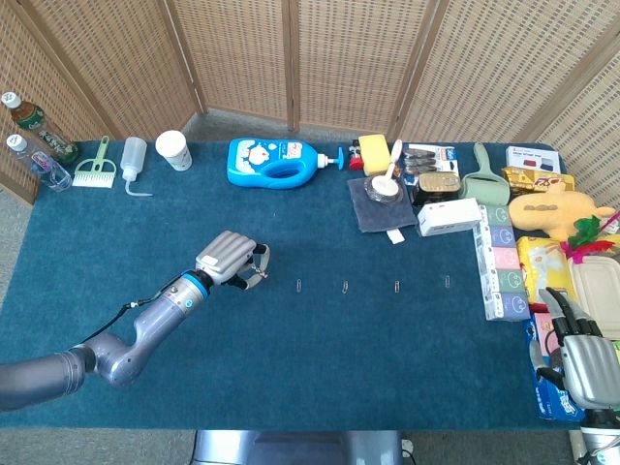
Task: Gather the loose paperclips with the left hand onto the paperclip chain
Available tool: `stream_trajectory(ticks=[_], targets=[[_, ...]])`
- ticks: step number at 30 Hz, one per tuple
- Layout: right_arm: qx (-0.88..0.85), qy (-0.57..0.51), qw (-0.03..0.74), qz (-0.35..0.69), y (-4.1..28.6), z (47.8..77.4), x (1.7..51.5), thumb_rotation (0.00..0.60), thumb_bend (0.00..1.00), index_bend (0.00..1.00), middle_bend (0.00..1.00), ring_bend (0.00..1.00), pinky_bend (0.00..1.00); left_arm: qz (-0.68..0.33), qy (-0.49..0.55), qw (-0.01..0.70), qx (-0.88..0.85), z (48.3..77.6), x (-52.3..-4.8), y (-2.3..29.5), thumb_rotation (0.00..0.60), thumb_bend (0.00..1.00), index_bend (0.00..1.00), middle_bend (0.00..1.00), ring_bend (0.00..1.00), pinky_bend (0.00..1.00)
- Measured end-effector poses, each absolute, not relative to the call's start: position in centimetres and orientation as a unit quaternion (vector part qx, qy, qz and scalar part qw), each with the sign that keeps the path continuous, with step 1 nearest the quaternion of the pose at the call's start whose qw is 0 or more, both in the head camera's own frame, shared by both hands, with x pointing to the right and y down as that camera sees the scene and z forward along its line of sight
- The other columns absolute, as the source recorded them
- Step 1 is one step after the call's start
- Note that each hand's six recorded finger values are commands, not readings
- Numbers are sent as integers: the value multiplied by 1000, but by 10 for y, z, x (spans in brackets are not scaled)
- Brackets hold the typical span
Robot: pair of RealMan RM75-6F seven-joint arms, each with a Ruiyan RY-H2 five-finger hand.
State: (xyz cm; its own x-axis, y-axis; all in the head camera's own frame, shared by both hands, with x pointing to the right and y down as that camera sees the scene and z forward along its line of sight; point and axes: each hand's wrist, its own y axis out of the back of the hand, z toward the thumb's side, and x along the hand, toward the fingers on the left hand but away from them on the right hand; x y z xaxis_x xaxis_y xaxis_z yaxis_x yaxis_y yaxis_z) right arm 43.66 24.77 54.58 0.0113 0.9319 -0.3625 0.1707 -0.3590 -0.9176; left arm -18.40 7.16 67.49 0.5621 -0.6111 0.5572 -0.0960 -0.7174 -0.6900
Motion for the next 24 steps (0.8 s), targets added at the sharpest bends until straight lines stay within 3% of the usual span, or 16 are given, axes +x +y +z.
stream_trajectory(ticks=[17, 24], targets=[[-623, -440, 347, 546, 245, 553, 436, 600, 510, 0, 124, 102, 224, -461, 242, 310, -795, 685, -216, 48, 600, 389, 665, 1000, 1000, 1000], [-622, -441, 344, 547, 244, 554, 436, 600, 510, 0, 124, 102, 224, -446, 235, 298, -811, 689, -198, 56, 600, 389, 665, 1000, 1000, 1000]])
